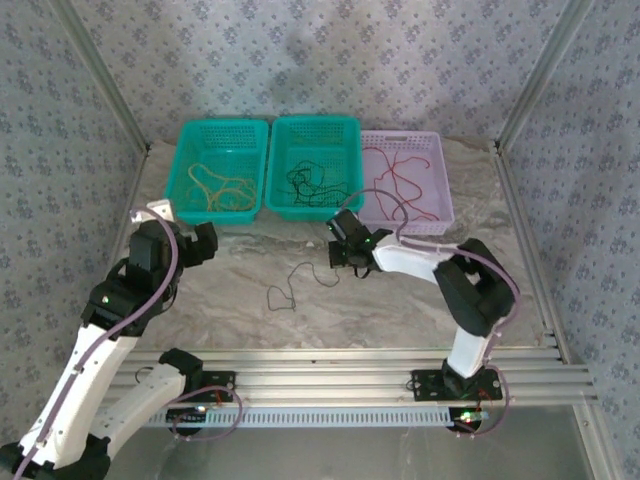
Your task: Untangle the cables
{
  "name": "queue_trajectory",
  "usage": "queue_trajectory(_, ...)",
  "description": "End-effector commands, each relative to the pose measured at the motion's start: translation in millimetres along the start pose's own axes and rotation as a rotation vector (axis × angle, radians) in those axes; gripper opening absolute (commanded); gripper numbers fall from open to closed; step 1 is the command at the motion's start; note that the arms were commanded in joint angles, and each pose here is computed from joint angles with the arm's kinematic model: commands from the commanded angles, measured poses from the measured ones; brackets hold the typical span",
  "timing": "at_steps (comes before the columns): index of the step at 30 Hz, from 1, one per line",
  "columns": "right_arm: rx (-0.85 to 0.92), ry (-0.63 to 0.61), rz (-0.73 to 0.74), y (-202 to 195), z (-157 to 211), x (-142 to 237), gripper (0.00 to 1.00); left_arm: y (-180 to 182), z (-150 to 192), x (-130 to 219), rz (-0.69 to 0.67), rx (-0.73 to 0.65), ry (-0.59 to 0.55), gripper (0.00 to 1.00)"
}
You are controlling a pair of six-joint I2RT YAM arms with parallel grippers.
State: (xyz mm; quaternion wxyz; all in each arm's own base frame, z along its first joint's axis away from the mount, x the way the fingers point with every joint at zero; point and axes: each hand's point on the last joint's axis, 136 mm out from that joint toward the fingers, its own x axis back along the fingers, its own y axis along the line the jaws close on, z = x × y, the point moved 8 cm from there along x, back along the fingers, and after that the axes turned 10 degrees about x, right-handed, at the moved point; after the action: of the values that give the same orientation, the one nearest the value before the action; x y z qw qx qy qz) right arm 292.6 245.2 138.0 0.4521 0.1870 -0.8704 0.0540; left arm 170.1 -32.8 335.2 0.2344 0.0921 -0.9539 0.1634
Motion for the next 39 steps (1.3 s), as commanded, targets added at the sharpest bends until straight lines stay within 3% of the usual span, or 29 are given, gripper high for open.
queue_trajectory(1, 0.008, -0.180, -0.042, 7.9, -40.1, 59.3, 0.00, 5.1, -2.0, 2.7, -0.017, 0.005, -0.026, 1.00)
queue_trajectory(20, 0.222, -0.641, -0.344, 48.3, -212.9, 275.6, 0.00, 6.1, 2.5, -5.2, -0.022, 0.012, 0.007, 1.00)
queue_trajectory(29, 0.212, -0.828, -0.502, 44.4, -267.5, 341.7, 0.00, 6.0, 3.5, -7.6, -0.028, 0.007, 0.016, 1.00)
queue_trajectory(34, 0.064, -0.858, -0.651, -2.2, -301.6, 318.5, 0.00, 5.7, 4.1, -9.6, -0.032, 0.003, 0.023, 1.00)
queue_trajectory(39, -0.028, -0.713, -0.640, -41.9, -324.2, 212.4, 0.00, 5.6, 4.3, -12.4, -0.038, 0.003, 0.030, 1.00)
